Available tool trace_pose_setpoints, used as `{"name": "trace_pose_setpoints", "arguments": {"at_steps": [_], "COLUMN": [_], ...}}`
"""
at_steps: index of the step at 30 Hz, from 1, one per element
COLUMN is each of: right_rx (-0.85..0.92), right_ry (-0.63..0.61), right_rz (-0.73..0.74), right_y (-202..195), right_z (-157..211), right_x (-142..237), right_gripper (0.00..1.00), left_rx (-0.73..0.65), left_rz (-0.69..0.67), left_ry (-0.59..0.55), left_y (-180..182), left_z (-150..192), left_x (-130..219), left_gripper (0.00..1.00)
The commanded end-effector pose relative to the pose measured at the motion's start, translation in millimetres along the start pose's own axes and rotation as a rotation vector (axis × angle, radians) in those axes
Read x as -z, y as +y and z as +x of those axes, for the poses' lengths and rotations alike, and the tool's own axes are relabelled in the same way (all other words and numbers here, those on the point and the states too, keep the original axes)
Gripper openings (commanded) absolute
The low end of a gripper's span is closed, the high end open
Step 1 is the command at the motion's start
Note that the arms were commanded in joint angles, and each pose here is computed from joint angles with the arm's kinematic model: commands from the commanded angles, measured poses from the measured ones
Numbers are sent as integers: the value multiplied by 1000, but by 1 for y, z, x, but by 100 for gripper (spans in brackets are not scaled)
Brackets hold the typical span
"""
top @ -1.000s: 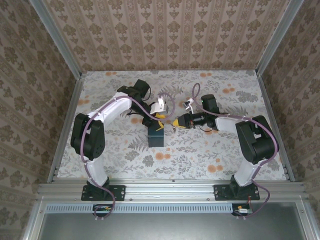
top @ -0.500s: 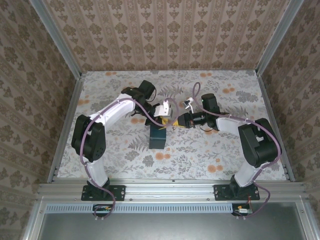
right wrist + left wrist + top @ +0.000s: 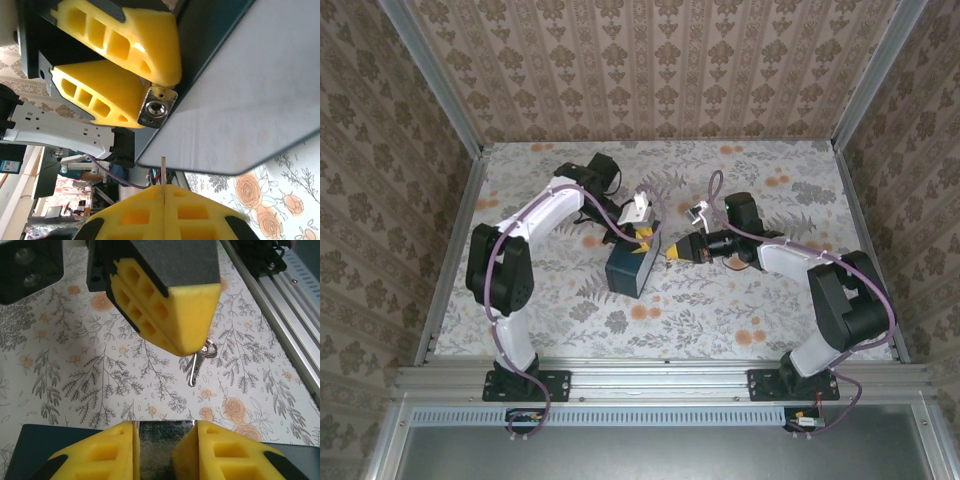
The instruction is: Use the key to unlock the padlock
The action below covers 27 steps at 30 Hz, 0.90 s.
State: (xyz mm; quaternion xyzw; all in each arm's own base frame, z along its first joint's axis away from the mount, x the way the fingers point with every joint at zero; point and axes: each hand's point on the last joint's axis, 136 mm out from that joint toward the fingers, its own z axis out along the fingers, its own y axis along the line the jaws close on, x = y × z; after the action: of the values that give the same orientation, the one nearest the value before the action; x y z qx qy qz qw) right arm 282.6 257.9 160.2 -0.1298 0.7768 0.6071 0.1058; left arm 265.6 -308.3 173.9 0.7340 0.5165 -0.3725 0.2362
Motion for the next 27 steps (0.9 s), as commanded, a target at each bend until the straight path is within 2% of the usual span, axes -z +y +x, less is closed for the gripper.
{"name": "trace_pose_setpoints", "arguments": {"at_steps": [1, 13, 27], "right_rx": [2, 22, 36], "right_ry": [-13, -13, -3], "right_rz": [12, -1, -17], "right_y": [5, 7, 5], "right_z": [3, -1, -6], "right_x": [3, -1, -8], "right_gripper": [0, 0, 0], "left_rx": [-55, -40, -44], "left_rz": [72, 83, 79], "left_ry": [-71, -42, -55], "left_y": [-13, -11, -12], "left_z": [-14, -5, -9], "left_x": [-8, -14, -13], "left_gripper": [22, 23, 23]}}
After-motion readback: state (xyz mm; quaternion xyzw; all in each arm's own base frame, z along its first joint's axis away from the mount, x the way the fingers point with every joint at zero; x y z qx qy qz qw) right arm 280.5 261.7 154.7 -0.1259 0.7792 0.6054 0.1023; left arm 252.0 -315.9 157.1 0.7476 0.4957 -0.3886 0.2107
